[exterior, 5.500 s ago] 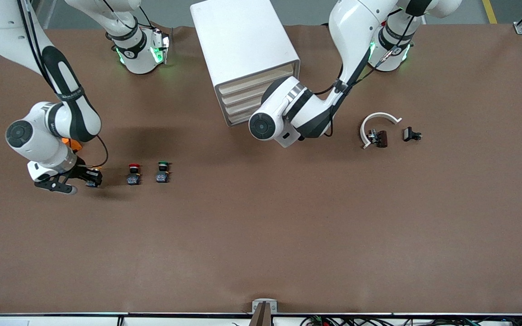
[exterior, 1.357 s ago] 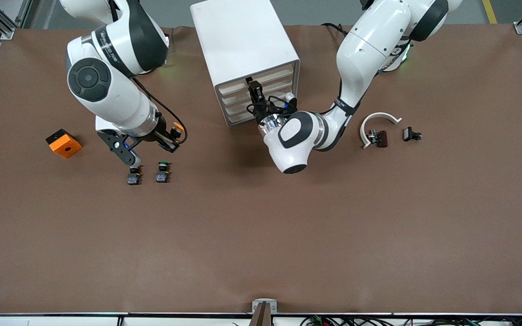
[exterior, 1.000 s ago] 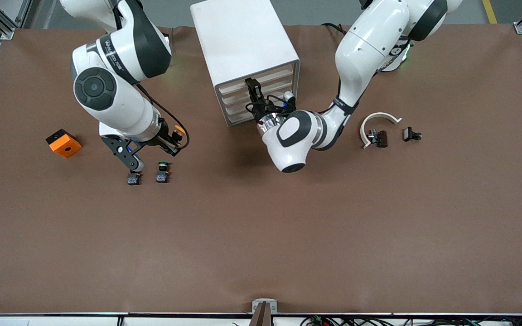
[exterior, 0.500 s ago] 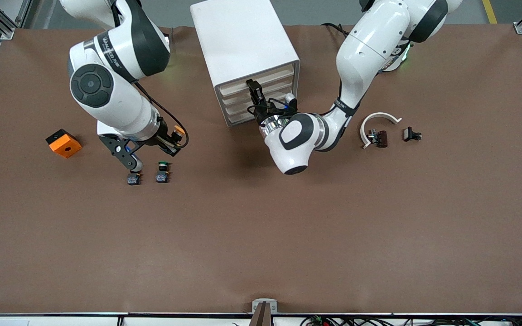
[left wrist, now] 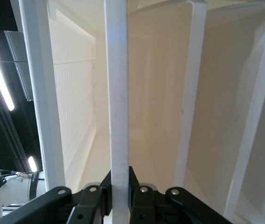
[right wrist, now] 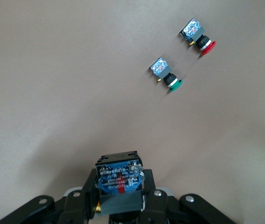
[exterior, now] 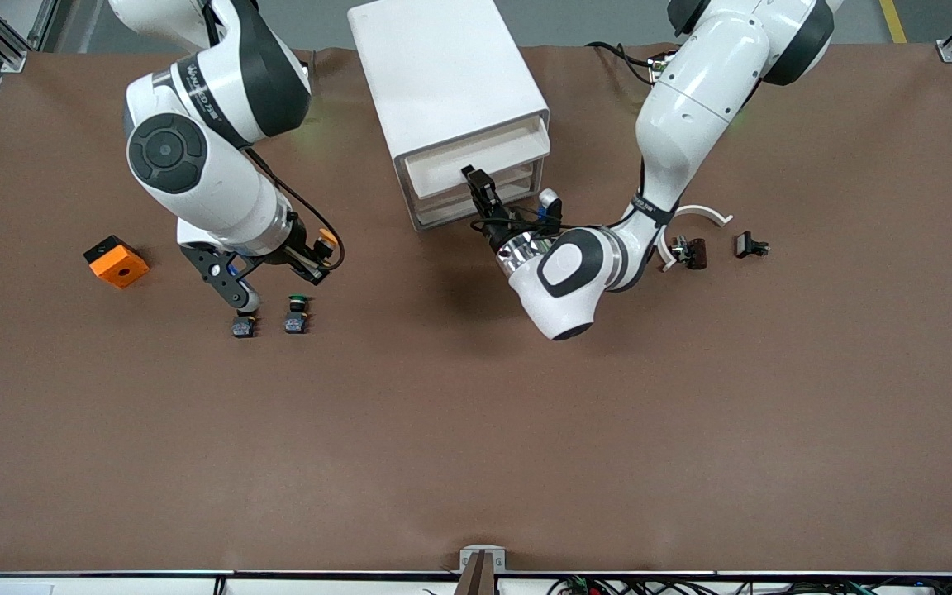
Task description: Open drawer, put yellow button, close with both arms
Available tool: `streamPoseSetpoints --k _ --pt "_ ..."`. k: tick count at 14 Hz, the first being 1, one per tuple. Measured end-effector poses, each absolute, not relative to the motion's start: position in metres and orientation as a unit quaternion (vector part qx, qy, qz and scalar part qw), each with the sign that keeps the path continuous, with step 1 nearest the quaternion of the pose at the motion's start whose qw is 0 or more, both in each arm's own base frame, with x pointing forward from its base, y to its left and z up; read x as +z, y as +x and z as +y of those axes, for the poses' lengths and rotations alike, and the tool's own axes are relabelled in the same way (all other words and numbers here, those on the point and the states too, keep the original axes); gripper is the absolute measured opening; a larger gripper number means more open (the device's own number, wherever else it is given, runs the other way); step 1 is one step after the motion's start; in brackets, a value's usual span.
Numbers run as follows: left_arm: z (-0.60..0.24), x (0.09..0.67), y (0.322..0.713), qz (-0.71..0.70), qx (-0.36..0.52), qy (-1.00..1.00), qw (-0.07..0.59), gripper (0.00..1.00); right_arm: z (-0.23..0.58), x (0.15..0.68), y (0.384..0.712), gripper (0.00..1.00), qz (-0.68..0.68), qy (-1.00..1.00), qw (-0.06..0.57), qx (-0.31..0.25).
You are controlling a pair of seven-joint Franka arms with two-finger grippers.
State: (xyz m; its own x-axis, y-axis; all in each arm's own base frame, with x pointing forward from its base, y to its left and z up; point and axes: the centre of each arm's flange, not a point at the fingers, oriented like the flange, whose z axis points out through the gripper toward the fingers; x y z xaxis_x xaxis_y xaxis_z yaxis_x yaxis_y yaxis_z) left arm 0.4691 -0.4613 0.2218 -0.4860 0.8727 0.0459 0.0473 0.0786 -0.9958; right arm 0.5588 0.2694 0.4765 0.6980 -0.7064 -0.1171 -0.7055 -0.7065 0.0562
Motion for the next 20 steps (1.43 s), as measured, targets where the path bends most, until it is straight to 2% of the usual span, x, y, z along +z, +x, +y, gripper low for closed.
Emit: streamPoseSetpoints --k 7,13,14,20 --pt "-0.441 0.228 0.504 -0.665 0.582 -0.343 0.317 0.11 0.298 0.488 0.548 0.41 -0.408 0.911 -0.001 -0.057" --pt "-0.413 0.238 0.541 -0.687 0.587 -0.328 0.277 0.11 0.354 0.495 0.517 0.41 -0.45 0.892 0.0 -0.053" --pt "-0.41 0.24 0.547 -0.692 0.586 -0.326 0.267 0.15 0.366 0.494 0.51 0.41 -0.458 0.887 0.003 -0.053" --pt "-0.41 0.262 0.567 -0.699 0.586 -0.337 0.231 0.78 0.436 0.474 0.47 0.41 -0.498 0.865 0.021 -0.052"
